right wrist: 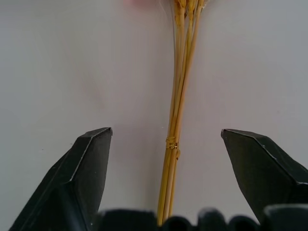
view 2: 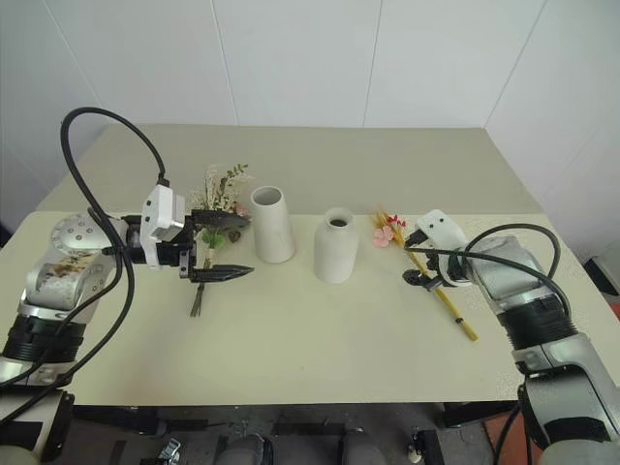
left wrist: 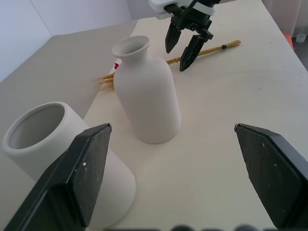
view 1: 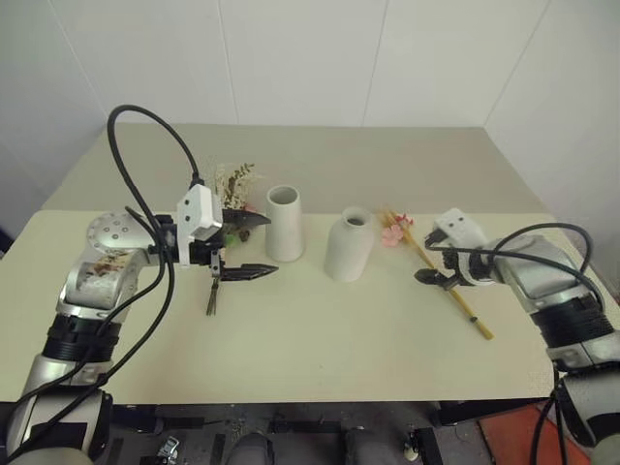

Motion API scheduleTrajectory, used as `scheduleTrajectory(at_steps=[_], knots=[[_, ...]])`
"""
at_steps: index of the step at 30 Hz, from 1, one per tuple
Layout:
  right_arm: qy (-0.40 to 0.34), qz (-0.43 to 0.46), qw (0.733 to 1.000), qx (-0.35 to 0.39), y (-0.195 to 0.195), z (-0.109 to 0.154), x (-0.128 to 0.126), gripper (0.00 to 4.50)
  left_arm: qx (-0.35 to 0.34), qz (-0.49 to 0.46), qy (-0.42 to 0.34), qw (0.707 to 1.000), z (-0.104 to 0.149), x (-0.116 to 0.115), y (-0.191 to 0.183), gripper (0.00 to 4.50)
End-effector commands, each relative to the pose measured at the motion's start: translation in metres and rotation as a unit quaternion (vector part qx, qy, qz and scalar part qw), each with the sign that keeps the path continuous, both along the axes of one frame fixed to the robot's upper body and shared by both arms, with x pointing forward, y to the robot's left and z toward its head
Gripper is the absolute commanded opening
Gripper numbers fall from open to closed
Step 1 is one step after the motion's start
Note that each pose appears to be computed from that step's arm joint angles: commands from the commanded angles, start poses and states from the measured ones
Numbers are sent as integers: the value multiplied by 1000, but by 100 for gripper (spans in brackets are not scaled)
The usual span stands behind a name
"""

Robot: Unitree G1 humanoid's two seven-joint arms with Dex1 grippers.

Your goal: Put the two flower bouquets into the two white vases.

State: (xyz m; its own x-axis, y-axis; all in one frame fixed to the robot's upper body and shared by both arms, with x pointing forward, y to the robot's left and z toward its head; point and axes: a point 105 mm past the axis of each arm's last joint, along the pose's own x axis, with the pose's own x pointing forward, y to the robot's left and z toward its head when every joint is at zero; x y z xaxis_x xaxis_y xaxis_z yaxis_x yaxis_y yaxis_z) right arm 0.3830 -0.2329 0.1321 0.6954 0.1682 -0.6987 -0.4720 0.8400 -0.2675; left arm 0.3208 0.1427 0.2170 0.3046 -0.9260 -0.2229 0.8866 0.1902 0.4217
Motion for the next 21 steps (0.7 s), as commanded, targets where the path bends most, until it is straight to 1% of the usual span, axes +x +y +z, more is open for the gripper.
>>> scheduleTrajectory(at_steps=[1,4,8,9,10,13,16,21], knots=[[-20,12,1000,-8,0,15,6,295,-3,4,-20,1000,4,-2,4,450],[-14,9,1000,-7,0,15,8,181,-5,12,-21,1000,3,-2,7,450],[-5,11,1000,-5,1,12,7,41,-9,18,-27,999,3,-2,8,450],[-3,12,1000,-5,2,11,7,12,-10,18,-28,999,3,-2,9,450],[-1,11,1000,-3,2,10,7,5,-12,20,-29,999,3,-2,9,450],[0,2,1000,-2,2,7,7,5,-16,25,-33,999,2,-1,10,450],[-10,-10,1000,0,-1,9,9,5,-16,28,-35,999,2,0,11,450],[-60,-3,998,-5,0,29,10,5,-22,30,-36,999,3,1,11,450]])
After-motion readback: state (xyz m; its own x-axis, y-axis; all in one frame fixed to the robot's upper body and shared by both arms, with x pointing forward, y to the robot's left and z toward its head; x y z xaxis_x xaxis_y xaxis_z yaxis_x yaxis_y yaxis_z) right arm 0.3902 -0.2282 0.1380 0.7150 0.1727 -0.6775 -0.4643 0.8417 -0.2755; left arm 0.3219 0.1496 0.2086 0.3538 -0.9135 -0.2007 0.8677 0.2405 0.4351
